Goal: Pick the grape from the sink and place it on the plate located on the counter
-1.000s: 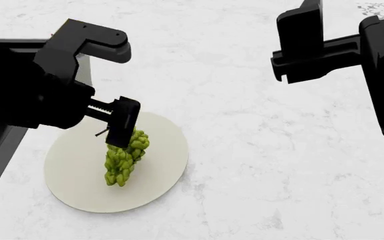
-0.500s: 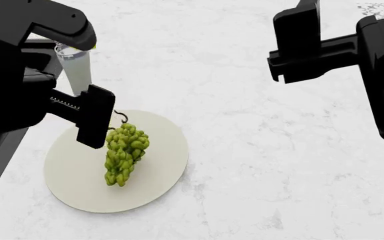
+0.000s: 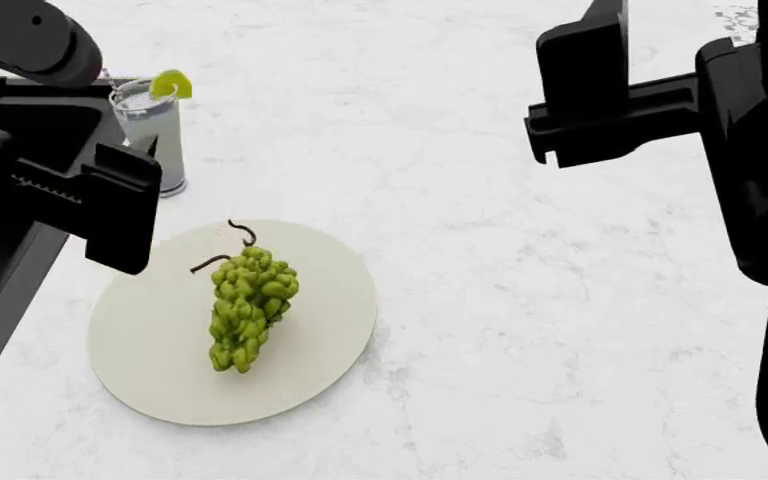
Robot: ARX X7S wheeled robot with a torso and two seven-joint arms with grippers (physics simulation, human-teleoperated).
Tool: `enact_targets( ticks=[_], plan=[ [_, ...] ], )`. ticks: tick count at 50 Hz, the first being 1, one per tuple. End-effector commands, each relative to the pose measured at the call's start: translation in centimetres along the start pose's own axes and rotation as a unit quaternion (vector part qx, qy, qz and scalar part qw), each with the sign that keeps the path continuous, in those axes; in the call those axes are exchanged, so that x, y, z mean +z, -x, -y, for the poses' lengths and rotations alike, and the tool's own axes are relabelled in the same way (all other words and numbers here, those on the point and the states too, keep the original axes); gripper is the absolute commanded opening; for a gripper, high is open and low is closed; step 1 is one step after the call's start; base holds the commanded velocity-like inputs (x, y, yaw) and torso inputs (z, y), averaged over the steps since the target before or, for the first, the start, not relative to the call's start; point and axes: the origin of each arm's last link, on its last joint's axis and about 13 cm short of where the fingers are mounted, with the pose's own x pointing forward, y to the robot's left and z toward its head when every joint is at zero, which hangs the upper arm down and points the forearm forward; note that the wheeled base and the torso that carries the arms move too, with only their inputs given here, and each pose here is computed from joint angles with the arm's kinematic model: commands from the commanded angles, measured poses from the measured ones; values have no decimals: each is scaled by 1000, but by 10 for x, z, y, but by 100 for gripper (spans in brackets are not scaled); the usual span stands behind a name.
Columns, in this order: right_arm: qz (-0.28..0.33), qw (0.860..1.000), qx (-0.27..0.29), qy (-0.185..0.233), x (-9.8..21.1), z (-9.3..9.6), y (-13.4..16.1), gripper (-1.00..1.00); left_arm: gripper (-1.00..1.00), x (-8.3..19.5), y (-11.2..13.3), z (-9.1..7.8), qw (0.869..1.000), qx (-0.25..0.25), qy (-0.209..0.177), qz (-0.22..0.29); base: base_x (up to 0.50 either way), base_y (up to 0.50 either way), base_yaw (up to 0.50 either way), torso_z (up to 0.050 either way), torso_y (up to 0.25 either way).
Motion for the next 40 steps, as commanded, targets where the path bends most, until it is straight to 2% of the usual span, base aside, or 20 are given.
enact_targets(
  ticks=[1, 11, 17, 30, 40],
  plan=[
    [9, 1000, 4, -15, -1, -5, -1, 100, 100, -11, 7, 1, 997, 59, 16, 45, 0, 0, 0, 0, 0],
    [5, 1000, 1, -6, -3, -10, 4, 100, 100, -17, 16, 3, 993, 90, 8, 77, 0, 0, 0, 0, 0],
    [5, 1000, -9, 0, -1, -13, 7, 100, 100, -24, 24, -2, 988, 128, 6, 91, 0, 0, 0, 0, 0],
    [6, 1000, -20, 5, 0, -18, 13, 100, 100, -33, 35, -8, 982, 162, 7, 99, 0, 0, 0, 0, 0],
    [4, 1000, -25, 6, -1, -18, 15, 100, 100, -40, 56, -14, 977, 189, 16, 100, 0, 0, 0, 0, 0]
  ],
)
